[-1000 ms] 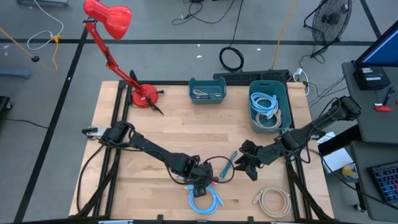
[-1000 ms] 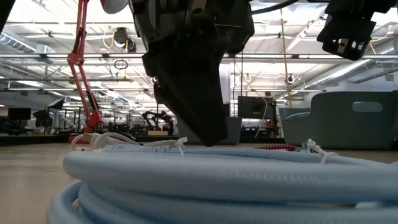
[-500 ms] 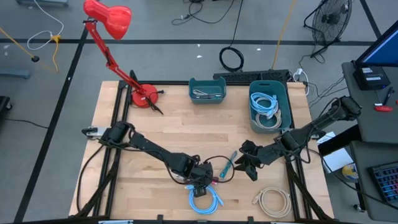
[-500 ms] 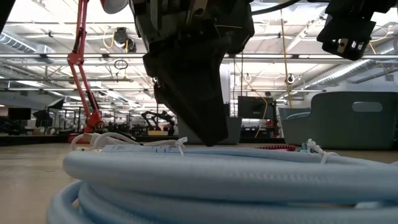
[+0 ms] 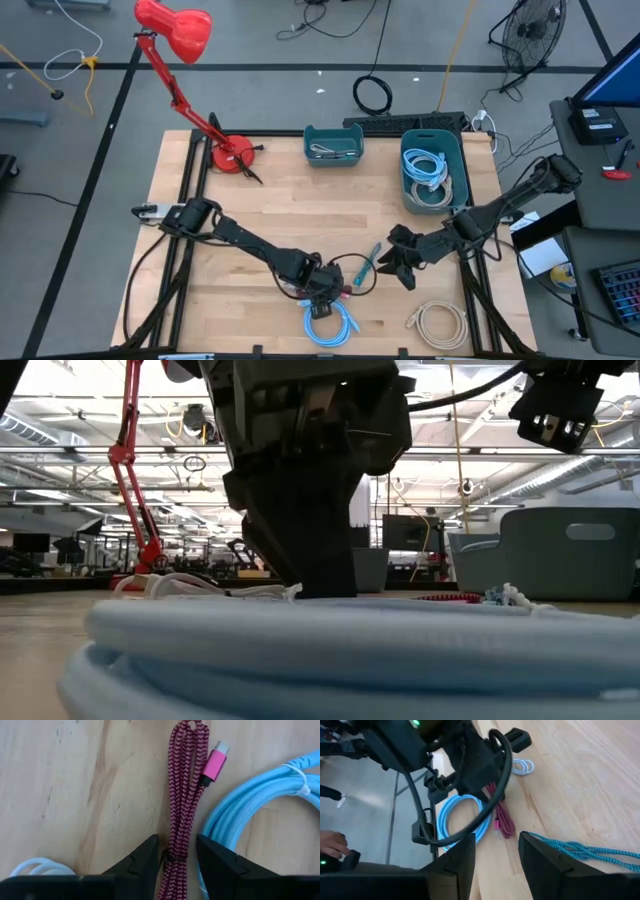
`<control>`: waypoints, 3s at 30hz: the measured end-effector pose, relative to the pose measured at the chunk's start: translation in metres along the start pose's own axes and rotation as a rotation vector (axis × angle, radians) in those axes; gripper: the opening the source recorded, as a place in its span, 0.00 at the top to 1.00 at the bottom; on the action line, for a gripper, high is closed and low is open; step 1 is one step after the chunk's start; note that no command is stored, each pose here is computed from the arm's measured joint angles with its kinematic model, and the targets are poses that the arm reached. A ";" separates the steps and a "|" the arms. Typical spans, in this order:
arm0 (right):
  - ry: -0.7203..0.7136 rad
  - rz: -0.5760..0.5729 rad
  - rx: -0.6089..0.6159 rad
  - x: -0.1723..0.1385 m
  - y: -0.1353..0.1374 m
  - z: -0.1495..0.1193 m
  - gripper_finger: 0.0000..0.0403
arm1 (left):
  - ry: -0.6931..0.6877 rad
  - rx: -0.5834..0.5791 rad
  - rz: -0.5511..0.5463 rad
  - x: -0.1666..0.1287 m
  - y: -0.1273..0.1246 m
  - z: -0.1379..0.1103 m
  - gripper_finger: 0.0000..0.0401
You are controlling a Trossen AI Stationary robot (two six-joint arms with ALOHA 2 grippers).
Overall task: Pick & Place USB Port
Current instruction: Put the red charger cable into the left blue bin
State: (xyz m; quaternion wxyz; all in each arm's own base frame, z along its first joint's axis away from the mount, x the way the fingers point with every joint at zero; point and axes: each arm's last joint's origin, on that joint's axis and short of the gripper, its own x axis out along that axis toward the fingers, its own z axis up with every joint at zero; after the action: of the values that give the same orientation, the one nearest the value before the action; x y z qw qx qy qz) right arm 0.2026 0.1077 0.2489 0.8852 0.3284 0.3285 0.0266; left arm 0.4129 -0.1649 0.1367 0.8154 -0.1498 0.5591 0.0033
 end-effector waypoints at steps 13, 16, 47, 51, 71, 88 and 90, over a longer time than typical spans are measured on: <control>-0.025 0.023 0.004 -0.007 0.002 0.003 0.65 | 0.005 -0.069 0.025 -0.010 0.019 0.013 0.95; -0.030 0.027 0.005 -0.007 0.002 0.003 0.65 | -0.054 -0.076 0.053 -0.030 0.027 0.029 0.97; -0.288 0.202 0.093 -0.010 0.008 0.041 0.65 | -0.766 -0.490 0.273 -0.251 0.285 0.119 0.97; -0.371 0.208 0.110 -0.012 0.002 0.055 0.65 | -0.867 -0.526 0.271 -0.268 0.317 0.118 0.97; -0.611 0.179 0.113 -0.023 -0.022 0.096 0.65 | -0.839 -0.154 0.133 -0.299 0.414 0.082 0.97; -0.595 0.172 0.119 -0.024 -0.031 0.102 0.65 | -0.404 0.125 0.207 -0.236 0.395 0.107 0.97; -0.597 0.169 0.120 -0.024 -0.032 0.102 0.65 | -0.344 0.178 0.261 -0.238 0.390 0.118 0.97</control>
State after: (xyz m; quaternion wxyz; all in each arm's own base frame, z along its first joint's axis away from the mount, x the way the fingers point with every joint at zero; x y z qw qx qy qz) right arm 0.2400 0.0189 0.3015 0.9162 0.3994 0.0268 -0.0168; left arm 0.3634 0.2756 0.2989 0.9014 -0.0012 0.4245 0.0848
